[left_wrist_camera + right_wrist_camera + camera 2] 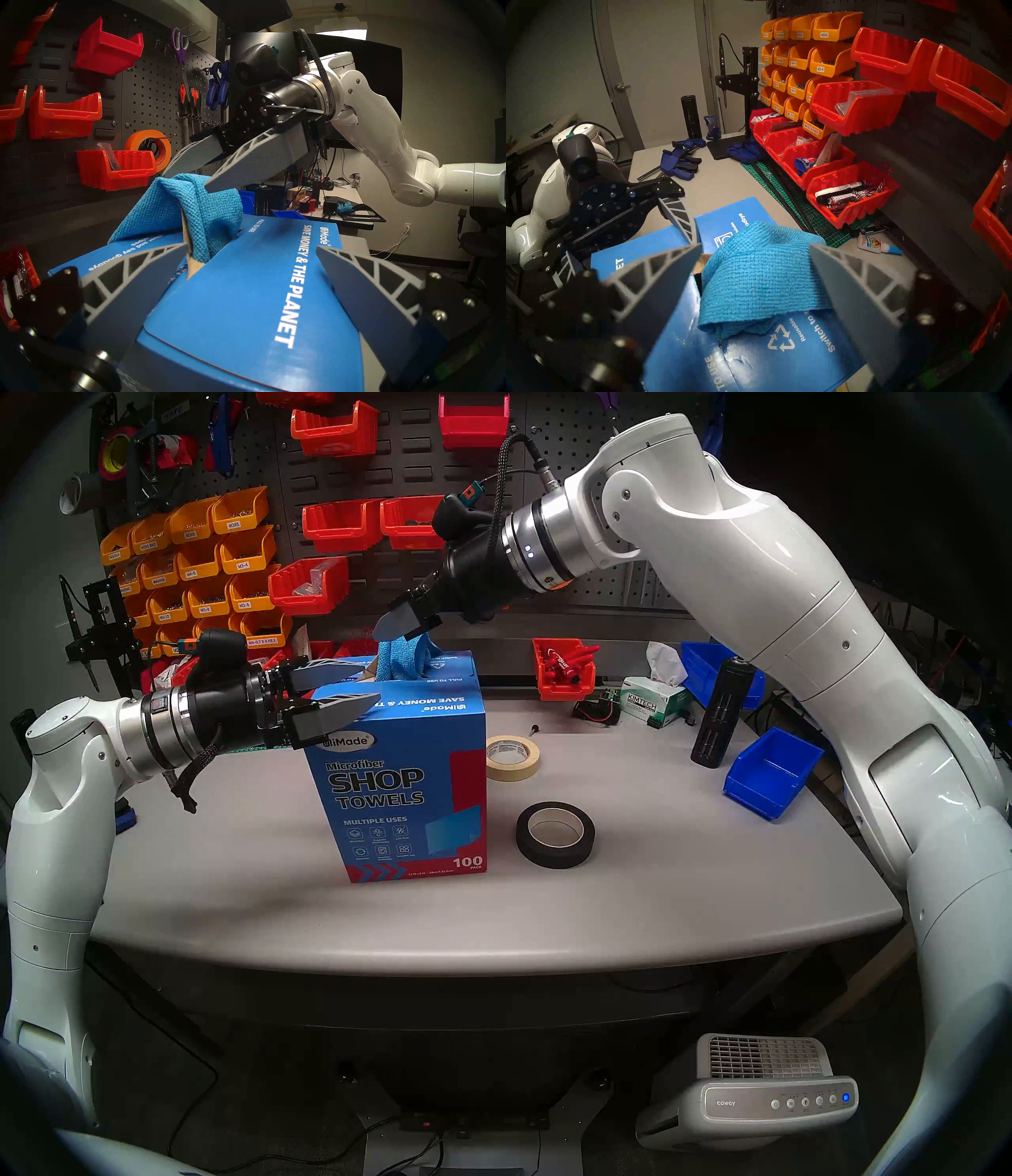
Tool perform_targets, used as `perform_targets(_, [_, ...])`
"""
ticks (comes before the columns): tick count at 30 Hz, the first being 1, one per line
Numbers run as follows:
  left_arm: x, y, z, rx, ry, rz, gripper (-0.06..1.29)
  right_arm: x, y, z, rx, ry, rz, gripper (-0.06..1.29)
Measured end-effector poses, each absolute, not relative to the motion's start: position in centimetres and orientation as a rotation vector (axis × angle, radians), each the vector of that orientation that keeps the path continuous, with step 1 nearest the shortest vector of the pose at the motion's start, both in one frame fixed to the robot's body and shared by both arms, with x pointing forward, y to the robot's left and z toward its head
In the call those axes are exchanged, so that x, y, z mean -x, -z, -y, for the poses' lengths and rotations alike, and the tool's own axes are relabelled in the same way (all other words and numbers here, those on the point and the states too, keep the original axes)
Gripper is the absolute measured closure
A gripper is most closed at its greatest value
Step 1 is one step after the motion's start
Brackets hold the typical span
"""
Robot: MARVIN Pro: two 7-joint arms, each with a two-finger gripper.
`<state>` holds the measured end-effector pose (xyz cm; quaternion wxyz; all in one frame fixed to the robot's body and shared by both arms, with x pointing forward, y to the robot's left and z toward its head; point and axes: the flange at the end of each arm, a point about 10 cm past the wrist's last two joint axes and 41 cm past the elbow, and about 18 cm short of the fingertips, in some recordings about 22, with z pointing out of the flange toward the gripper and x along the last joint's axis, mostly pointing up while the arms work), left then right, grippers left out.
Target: Take out a shop towel
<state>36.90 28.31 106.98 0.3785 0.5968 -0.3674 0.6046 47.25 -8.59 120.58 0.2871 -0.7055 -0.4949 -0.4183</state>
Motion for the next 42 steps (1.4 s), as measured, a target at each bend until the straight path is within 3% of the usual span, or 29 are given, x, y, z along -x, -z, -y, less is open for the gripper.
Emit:
perform_targets(4, [-36.9,-107.0,-28.3,-1.525,-1.545,0.938,-0.03,-47.5,-120.4,8.5,1.892,1.111,1.316,-0.01])
perform_targets(5, [-36.9,-107.0,-28.3,-1.526,-1.545,0.938,-0.03,-47.6,-120.3,8.5,1.894,1.109,1.314,0.43])
perform_targets(7, [-36.9,-107.0,-28.4,-1.526,-1.544,0.939,-0.03,-47.7,-120.3,8.4,1.895,1.107,1.314,0.65])
perform_targets(8, [-36.9,-107.0,-28.4,-1.526,-1.544,0.939,-0.03,-47.7,-120.3,8.4,1.895,1.106,1.314,1.16])
perform_targets(9, [-36.9,-107.0,-28.4,-1.526,-1.543,0.939,-0.03,-47.7,-120.3,8.3,1.895,1.105,1.315,1.26])
perform_targets(42, [-36.8,-107.0,-28.3,-1.524,-1.543,0.958,-0.03,-45.9,-124.6,8.3,1.827,1.227,1.349,1.27])
